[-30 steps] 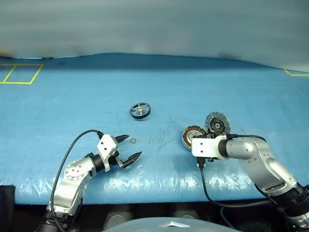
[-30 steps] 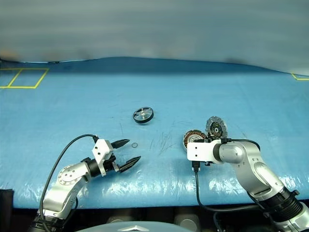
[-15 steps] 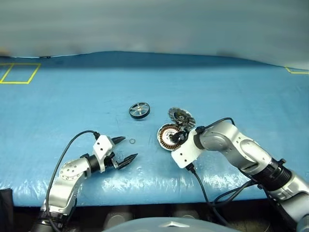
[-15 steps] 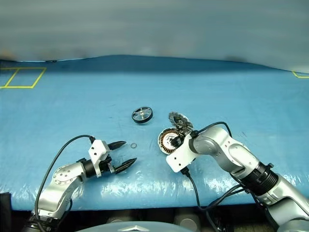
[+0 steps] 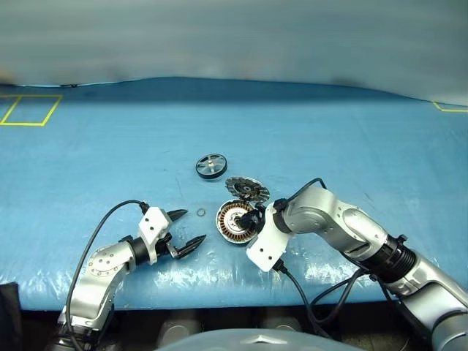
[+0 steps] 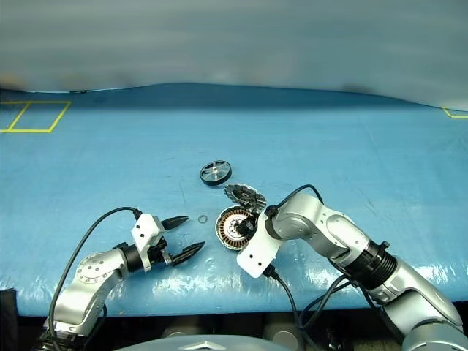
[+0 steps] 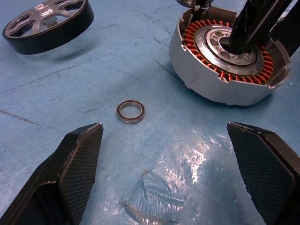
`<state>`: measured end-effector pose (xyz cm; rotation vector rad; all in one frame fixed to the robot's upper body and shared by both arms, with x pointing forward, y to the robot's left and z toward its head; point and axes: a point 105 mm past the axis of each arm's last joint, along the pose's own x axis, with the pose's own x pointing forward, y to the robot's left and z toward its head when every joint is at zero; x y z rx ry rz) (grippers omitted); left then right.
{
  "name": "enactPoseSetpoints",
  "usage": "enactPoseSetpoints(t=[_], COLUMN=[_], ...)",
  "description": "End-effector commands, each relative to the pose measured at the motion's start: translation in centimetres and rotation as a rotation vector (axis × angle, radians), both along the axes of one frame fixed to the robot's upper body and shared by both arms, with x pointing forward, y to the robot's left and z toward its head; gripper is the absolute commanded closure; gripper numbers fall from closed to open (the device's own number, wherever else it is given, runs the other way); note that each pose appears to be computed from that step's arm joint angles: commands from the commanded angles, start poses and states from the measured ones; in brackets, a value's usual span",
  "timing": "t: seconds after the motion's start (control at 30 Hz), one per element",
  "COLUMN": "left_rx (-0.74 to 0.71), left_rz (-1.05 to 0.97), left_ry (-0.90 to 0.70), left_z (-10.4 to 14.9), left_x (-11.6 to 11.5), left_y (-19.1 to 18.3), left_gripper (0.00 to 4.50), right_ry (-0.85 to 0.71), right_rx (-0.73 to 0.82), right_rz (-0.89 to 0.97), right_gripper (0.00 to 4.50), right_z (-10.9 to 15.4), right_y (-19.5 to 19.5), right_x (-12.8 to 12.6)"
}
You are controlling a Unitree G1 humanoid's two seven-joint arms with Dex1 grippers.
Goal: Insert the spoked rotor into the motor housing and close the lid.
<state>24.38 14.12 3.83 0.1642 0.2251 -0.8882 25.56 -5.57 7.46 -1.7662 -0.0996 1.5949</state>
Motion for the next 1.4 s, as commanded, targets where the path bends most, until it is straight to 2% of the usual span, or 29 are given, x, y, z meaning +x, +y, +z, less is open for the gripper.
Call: enactPoseSetpoints(t=[0.03, 0.27, 0.3, 0.47, 0.5, 0.77, 0.87, 1.0, 1.23, 1.4], left_rx=[-0.014, -0.010, -0.010, -0.012, -0.013, -0.023, -0.013, 0.021, 0.043, 0.038], left_rz=[-0.014, -0.015, -0.014, -0.014, -0.014, -0.039, -0.065, -0.081, -0.088, -0.057], left_ry=[-0.042, -0.049, -0.050, -0.051, -0.051, -0.032, -0.017, -0.018, -0.061, -0.104], left_z=[1.2, 1.2, 1.2, 1.2, 1.1, 0.9, 0.8, 0.6, 0.8, 1.0], left_x=[0.0, 0.1, 0.1, 0.1, 0.1, 0.0, -0.2, -0.2, 0.9, 2.1], left_y=[-0.4, -0.5, -0.5, -0.6, -0.6, -0.9, -1.0, -0.8, -0.3, -0.1], left_gripper=[0.00, 0.00, 0.00, 0.00, 0.00, 0.00, 0.00, 0.00, 0.00, 0.00], right_ry=[-0.030, -0.041, -0.053, -0.063, -0.049, -0.031, 0.039, 0.144, 0.364, 0.413], right_rx=[0.040, 0.063, 0.074, 0.078, 0.094, 0.152, 0.293, 0.562, 0.859, 0.884], right_rz=[0.046, 0.006, 0.004, 0.036, 0.031, -0.058, -0.258, -0.530, -0.813, -0.892], right_gripper=[2.32, 2.32, 1.61, 0.10, 0.05, 0.05, 0.05, 0.05, 0.05, 0.05], right_z=[0.6, 0.8, 0.9, 1.1, 1.5, 3.4, 4.4, 5.6, 4.7, 3.5], right_y=[1.0, 1.0, 1.0, 0.9, 1.0, -0.5, -1.9, -3.6, -5.0, -5.7], right_x=[0.1, 1.3, 1.5, 1.2, 0.9, 0.2, 0.4, 0.3, -1.5, -2.1])
